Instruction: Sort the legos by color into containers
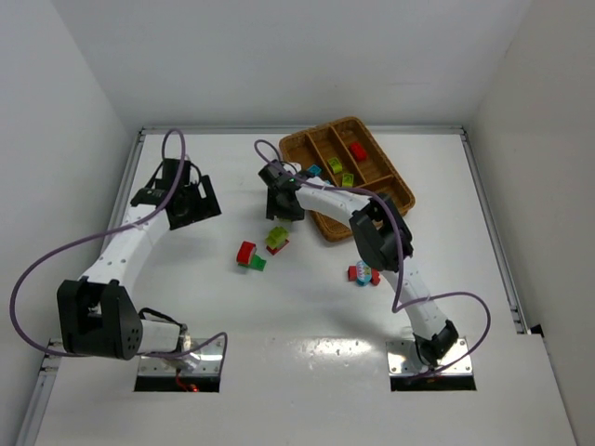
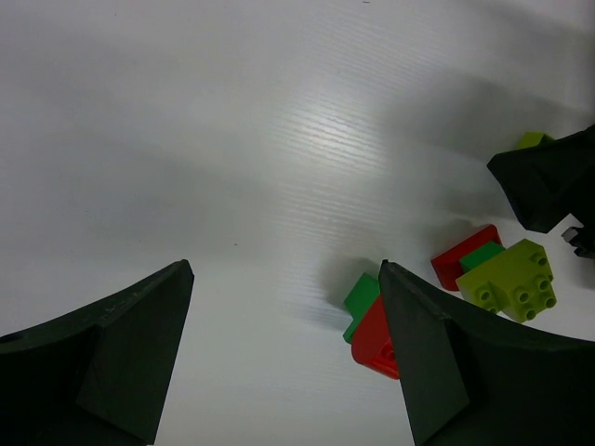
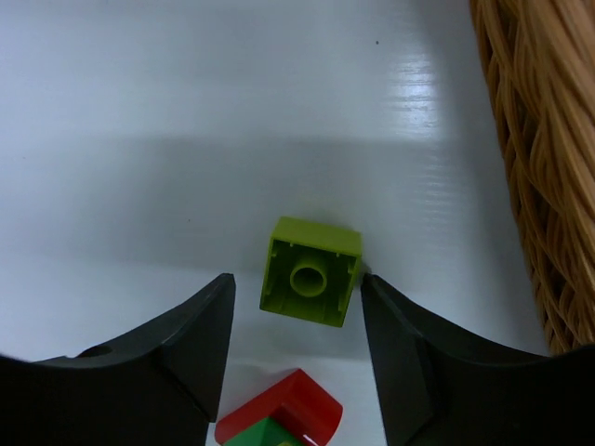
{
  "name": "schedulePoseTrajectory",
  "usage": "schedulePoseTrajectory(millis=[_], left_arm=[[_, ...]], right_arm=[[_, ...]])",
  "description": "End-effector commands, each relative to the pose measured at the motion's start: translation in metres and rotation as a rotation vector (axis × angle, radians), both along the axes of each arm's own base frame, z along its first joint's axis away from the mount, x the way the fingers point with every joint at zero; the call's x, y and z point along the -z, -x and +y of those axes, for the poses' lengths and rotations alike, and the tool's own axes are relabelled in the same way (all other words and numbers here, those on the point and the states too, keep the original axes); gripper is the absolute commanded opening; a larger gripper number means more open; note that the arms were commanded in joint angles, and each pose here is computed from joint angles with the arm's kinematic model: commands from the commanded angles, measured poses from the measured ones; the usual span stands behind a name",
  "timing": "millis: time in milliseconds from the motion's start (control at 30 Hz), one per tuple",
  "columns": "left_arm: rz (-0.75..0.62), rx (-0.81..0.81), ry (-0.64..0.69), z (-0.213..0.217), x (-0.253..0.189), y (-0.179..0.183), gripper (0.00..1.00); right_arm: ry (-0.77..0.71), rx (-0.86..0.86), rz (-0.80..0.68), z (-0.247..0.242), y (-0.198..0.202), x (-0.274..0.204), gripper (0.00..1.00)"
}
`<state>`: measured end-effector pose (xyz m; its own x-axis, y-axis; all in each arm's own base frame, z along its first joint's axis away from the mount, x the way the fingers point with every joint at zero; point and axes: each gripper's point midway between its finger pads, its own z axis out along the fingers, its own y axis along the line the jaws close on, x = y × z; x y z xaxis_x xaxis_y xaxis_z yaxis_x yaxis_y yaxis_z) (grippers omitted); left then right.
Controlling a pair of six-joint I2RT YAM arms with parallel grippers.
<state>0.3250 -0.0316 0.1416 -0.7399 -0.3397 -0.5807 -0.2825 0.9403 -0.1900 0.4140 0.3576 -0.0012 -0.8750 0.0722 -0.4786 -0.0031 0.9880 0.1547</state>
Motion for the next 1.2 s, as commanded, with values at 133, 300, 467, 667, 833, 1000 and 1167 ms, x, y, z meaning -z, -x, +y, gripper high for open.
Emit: schedulePoseTrajectory(millis=[133,300,467,667,833,1000,1167], left_arm=[[-0.045,0.013,-0.016,-0.001,-0.013,-0.013,0.87],[-0.045,0.013,-0.016,-0.001,-0.013,-0.013,0.87],[-0.045,0.013,-0.016,-0.001,-0.013,-0.015,0.87],[-0.045,0.006,-0.010,-0.002,-0.013,-0.015,0.87],[-0.043,0.005,0.004,-0.004,-0.011,-0.018,0.87],[-0.039,0.011,0.011,-0.006,-0.011,-0.022,0.87],[-0.039,0.011,0.011,-0.007,-0.012,-0.025,0.87]], right_arm=[[0.019,0.060,-0.067,-0.006,-0.024,-0.015,0.43],[-0.016,0.029,-0.143,-0.005,-0.036,-0.055,0.29],[-0.068,0.039,-0.255,-0.027,-0.054,-0.111,0.29],[-0.038,0.180,-0.312,-0.101,-0.082,-0.139,0.29],[-0.017,0.293,-0.280,-0.162,-0.115,-0.121,0.29],[-0.004,0.325,-0.265,-0.180,-0.139,-0.106,0.32],[-0.038,0.303,-0.280,-0.184,-0.159,-0.115,0.65]])
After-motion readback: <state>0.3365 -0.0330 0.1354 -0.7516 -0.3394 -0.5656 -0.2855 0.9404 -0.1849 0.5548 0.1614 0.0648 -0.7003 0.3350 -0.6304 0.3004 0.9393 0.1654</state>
